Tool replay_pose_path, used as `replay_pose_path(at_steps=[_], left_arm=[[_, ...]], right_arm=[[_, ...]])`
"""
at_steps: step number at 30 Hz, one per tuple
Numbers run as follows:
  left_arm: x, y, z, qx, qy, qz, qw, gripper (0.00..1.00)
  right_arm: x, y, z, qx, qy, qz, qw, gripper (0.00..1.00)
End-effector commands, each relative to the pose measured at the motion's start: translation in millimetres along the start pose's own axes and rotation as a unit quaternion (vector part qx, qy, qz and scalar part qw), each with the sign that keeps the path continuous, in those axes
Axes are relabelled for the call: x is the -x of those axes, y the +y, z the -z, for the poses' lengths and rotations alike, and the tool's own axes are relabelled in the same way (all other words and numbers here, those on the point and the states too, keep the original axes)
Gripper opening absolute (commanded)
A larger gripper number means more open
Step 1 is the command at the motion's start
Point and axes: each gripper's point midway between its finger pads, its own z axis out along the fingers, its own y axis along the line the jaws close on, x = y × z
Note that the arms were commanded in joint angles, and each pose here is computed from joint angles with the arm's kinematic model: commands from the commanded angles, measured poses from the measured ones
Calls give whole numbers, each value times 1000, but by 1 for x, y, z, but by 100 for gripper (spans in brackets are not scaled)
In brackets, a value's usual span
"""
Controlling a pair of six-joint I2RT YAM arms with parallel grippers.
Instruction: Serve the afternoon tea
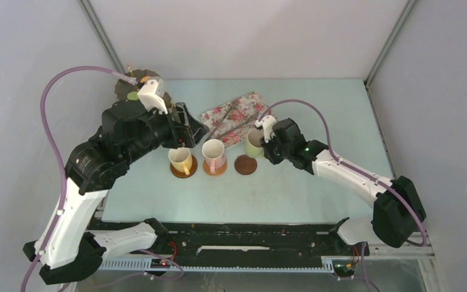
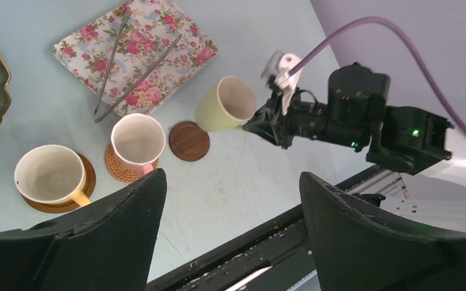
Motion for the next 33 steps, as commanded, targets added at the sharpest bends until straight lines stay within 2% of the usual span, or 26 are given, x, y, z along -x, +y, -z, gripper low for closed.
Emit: replay_pose_path(at_steps=[1, 4, 11, 33], left_arm=[[12, 6, 9, 9, -40, 25, 999, 87], [13, 8, 11, 11, -44, 29, 999, 88], [13, 8, 12, 9, -44, 31, 998, 88], [14, 11, 7, 9, -36, 31, 999, 88]], right_arm=[[31, 30, -10, 36, -60, 71, 995, 0], [25, 42, -17, 38, -46, 96, 994, 0], [9, 35, -30, 2, -11, 104, 995, 0], [11, 37, -45, -11, -2, 110, 994, 0]])
